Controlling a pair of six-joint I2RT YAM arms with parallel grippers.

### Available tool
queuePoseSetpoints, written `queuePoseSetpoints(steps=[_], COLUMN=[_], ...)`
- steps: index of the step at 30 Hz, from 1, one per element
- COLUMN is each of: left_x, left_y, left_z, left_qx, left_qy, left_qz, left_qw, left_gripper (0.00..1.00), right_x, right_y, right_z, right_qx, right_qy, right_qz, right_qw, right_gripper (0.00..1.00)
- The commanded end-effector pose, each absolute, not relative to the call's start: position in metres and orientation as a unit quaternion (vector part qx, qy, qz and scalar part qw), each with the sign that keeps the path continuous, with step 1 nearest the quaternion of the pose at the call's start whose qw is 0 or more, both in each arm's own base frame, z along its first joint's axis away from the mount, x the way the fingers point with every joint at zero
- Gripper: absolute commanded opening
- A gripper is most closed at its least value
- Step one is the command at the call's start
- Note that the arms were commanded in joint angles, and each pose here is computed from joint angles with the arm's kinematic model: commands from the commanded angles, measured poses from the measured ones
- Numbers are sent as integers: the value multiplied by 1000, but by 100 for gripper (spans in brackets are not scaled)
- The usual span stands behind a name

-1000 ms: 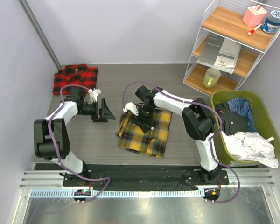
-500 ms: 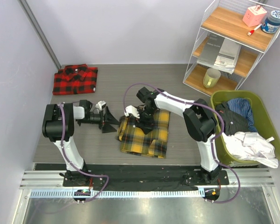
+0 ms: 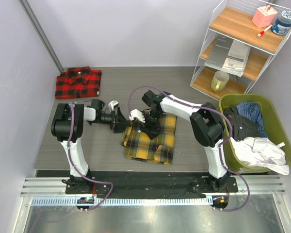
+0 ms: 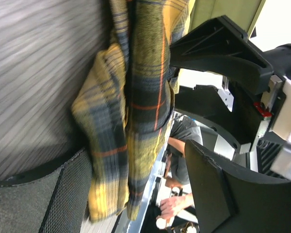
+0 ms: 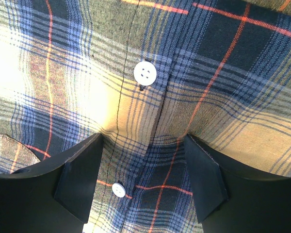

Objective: Fold and stack the long sleeve shirts
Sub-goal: Fold the shirt

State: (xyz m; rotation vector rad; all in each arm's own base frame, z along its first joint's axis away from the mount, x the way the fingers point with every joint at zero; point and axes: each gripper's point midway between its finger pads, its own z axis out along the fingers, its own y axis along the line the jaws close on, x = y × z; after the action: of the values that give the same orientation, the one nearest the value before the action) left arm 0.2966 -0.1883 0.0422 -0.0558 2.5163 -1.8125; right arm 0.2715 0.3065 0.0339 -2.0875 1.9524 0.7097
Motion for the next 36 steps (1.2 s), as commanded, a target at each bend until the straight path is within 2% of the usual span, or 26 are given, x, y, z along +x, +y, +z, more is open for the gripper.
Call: queuePoseSetpoints(steps=[1, 7, 13, 19, 22, 23, 24, 25, 26, 28, 30, 31, 33, 35, 36], left_x=[284, 284, 270, 268, 277, 280, 295, 287, 294, 302, 314, 328, 350, 383, 385], left_y=[-190, -194, -223, -233, -231, -227, -224, -213, -204, -192, -168, -162, -137, -117, -109], left_z=[-17, -20, -9, -11, -2, 2, 10, 7, 11, 34, 39, 63, 83, 131, 146], left_qx=[-56, -72, -23, -40, -41, -33, -26, -42, -11, 15, 62, 76, 115, 150, 181], left_qy=[863, 861, 862, 861, 863, 868, 872, 889, 900, 919, 947, 953, 969, 972, 970], left_qz=[-502, -503, -506, -506, -503, -495, -488, -455, -436, -393, -314, -291, -214, -136, -106], left_qw=[-15, -25, -30, -26, -13, -5, 11, -18, -1, -15, 4, 17, 56, 118, 123], left_gripper=[74, 71, 69, 59, 38, 24, 16, 8, 0, 0, 0, 0, 0, 0, 0], right_x=[271, 276, 278, 276, 276, 277, 281, 284, 287, 303, 318, 323, 327, 339, 339], right_y=[307, 307, 311, 310, 311, 312, 311, 309, 309, 301, 290, 286, 278, 254, 249], right_z=[14, 10, 10, 10, 14, 20, 24, 28, 36, 55, 81, 92, 120, 131, 137], right_qx=[-701, -692, -684, -680, -674, -672, -664, -656, -637, -597, -530, -504, -438, -380, -351], right_qy=[665, 673, 678, 681, 687, 688, 694, 701, 717, 746, 783, 795, 818, 838, 844], right_qz=[246, 252, 258, 260, 262, 261, 261, 262, 266, 271, 291, 302, 335, 351, 366], right_qw=[76, 74, 75, 76, 79, 86, 92, 95, 100, 121, 141, 149, 162, 175, 174], right_gripper=[73, 73, 73, 74, 75, 76, 77, 79, 80, 85, 90, 96, 98, 100, 100])
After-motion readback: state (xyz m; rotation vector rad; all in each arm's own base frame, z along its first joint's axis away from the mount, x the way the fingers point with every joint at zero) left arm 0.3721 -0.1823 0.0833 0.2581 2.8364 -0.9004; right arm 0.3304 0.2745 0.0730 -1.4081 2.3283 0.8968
